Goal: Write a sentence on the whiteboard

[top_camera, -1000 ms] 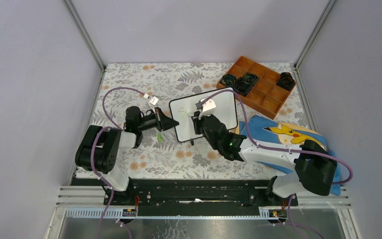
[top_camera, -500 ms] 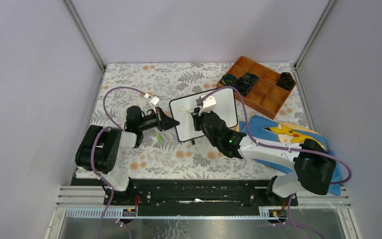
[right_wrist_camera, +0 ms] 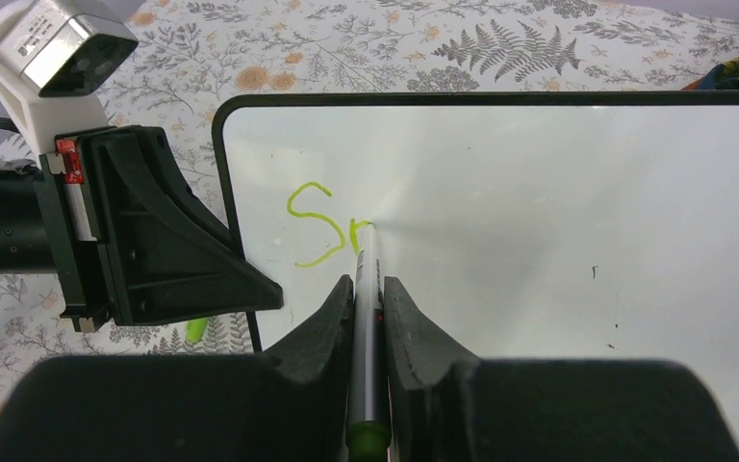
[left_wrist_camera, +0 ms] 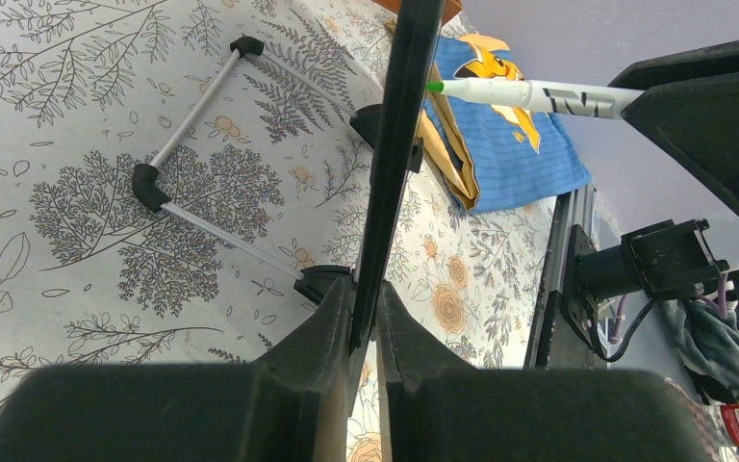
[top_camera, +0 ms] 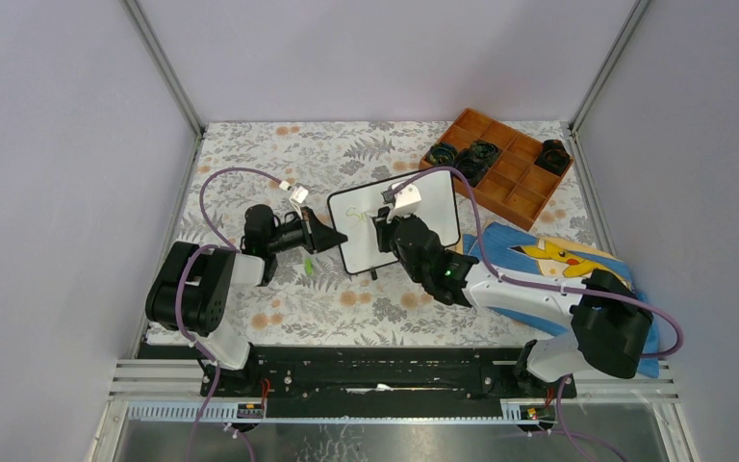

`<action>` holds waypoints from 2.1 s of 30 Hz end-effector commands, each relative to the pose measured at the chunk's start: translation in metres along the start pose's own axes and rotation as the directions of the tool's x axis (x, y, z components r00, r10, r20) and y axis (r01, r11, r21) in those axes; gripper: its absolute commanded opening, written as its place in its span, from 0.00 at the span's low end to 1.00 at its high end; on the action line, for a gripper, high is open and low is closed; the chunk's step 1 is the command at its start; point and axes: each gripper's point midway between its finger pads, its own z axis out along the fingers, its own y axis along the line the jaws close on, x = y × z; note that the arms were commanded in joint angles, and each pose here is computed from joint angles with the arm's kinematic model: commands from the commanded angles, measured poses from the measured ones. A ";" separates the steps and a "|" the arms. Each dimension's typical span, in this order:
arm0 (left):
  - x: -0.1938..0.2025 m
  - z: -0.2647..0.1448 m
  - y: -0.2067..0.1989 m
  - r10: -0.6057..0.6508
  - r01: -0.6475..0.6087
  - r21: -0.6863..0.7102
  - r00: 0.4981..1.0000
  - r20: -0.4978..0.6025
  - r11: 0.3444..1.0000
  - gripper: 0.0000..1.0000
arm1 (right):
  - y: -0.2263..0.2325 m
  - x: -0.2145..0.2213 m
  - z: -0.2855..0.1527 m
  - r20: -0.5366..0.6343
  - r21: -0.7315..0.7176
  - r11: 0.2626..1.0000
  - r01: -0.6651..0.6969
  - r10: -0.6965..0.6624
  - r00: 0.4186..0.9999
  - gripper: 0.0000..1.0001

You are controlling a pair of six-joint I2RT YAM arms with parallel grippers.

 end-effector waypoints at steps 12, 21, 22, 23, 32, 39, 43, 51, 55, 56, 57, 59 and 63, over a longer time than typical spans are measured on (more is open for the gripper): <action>0.007 0.001 0.008 -0.018 0.017 -0.040 1.000 -0.019 0.999 0.00 | -0.020 0.008 -0.008 -0.012 0.044 0.999 -0.023 0.023 1.000 0.00; 0.007 0.001 0.008 -0.018 0.017 -0.039 1.000 -0.020 0.999 0.00 | -0.016 -0.002 -0.005 0.005 0.039 0.999 -0.032 0.031 0.999 0.00; 0.007 0.001 0.008 -0.019 0.019 -0.039 1.000 -0.021 0.999 0.00 | -0.015 -0.004 -0.005 0.010 0.040 0.999 -0.029 0.029 1.000 0.00; 0.007 0.001 0.008 -0.019 0.018 -0.038 1.000 -0.021 0.999 0.00 | -0.015 -0.007 -0.004 0.015 0.042 0.999 -0.028 0.028 1.000 0.00; 0.008 0.002 0.007 -0.015 0.014 -0.037 1.000 -0.026 0.999 0.00 | -0.015 -0.019 0.003 0.037 0.050 0.998 -0.026 0.024 0.999 0.00; 0.009 0.002 0.007 -0.015 0.014 -0.038 0.999 -0.030 0.999 0.00 | -0.017 -0.026 0.005 0.050 0.055 0.998 -0.031 0.028 0.998 0.00; 0.009 0.002 0.007 -0.015 0.014 -0.039 0.999 -0.031 0.999 0.00 | -0.021 -0.027 0.006 0.050 0.068 0.997 -0.030 0.026 0.998 0.00; 0.010 0.003 0.007 -0.015 0.014 -0.038 0.999 -0.034 0.999 0.00 | -0.029 -0.020 0.002 0.033 0.090 0.996 -0.028 0.025 0.999 0.00; 0.010 0.003 0.007 -0.015 0.014 -0.039 0.999 -0.034 0.999 0.00 | -0.032 -0.014 0.000 0.020 0.095 0.995 -0.026 0.024 1.000 0.00; 0.010 0.003 0.007 -0.015 0.014 -0.039 0.999 -0.034 0.999 0.00 | -0.033 -0.011 0.000 0.014 0.097 0.995 -0.023 0.021 1.000 0.00; 0.010 0.003 0.007 -0.016 0.014 -0.039 0.999 -0.034 0.999 0.00 | -0.033 -0.010 -0.001 0.012 0.098 0.995 -0.023 0.022 1.000 0.00; 0.010 0.003 0.007 -0.016 0.014 -0.040 0.999 -0.034 0.999 0.00 | -0.035 -0.009 -0.002 0.011 0.101 0.995 -0.022 0.021 1.000 0.00; 0.010 0.003 0.008 -0.014 0.013 -0.041 0.999 -0.033 0.999 0.00 | -0.036 -0.006 -0.005 0.005 0.098 0.995 -0.022 0.021 1.000 0.00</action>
